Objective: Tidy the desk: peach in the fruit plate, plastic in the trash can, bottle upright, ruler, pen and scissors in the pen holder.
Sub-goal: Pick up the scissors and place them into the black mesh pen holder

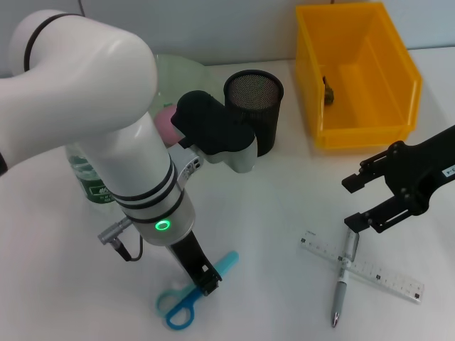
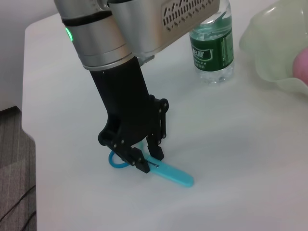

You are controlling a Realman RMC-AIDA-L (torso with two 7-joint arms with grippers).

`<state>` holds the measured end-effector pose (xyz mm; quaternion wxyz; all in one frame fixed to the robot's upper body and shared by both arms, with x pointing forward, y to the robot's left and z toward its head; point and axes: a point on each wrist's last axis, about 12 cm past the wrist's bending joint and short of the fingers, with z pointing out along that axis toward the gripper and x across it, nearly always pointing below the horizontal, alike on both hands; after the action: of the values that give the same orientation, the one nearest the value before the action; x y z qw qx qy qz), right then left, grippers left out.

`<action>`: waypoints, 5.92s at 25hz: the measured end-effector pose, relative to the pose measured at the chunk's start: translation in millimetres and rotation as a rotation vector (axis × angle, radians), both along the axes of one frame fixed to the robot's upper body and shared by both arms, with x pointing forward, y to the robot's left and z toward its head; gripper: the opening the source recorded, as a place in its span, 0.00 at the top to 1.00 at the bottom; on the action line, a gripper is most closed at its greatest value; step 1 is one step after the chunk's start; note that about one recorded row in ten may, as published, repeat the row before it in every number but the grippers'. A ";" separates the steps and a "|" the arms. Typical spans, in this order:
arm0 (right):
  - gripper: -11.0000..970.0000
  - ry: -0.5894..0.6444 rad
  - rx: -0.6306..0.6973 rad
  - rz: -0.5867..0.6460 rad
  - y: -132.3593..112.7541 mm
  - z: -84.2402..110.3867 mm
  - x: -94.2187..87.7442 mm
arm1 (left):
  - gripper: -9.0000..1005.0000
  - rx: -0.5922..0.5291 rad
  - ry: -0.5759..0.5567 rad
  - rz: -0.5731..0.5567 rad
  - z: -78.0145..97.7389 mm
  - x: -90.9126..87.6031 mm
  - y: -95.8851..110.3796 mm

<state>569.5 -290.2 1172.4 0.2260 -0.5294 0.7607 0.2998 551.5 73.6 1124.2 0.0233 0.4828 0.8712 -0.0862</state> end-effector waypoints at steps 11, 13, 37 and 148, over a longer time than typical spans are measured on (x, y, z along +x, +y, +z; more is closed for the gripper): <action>0.24 0.000 -0.001 0.000 -0.3 0.0 0.0 | 0.70 -0.002 -0.003 -0.005 2.4 0.8 -2.3; 0.24 0.000 -0.001 0.000 -0.3 -0.1 0.0 | 0.67 -0.002 -0.004 -0.007 2.8 0.9 -2.9; 0.24 0.000 -0.001 0.002 0.9 0.8 1.0 | 0.53 0.004 -0.010 -0.017 -2.0 -1.3 -3.2; 0.27 0.014 0.165 -0.409 -38.7 -26.3 -11.6 | 0.76 -0.608 -1.854 -0.443 126.6 88.2 74.1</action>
<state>557.9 -329.0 1146.1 0.3196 -0.3418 0.8266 0.3126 639.7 147.7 1250.7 0.7995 0.4843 0.3401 0.1027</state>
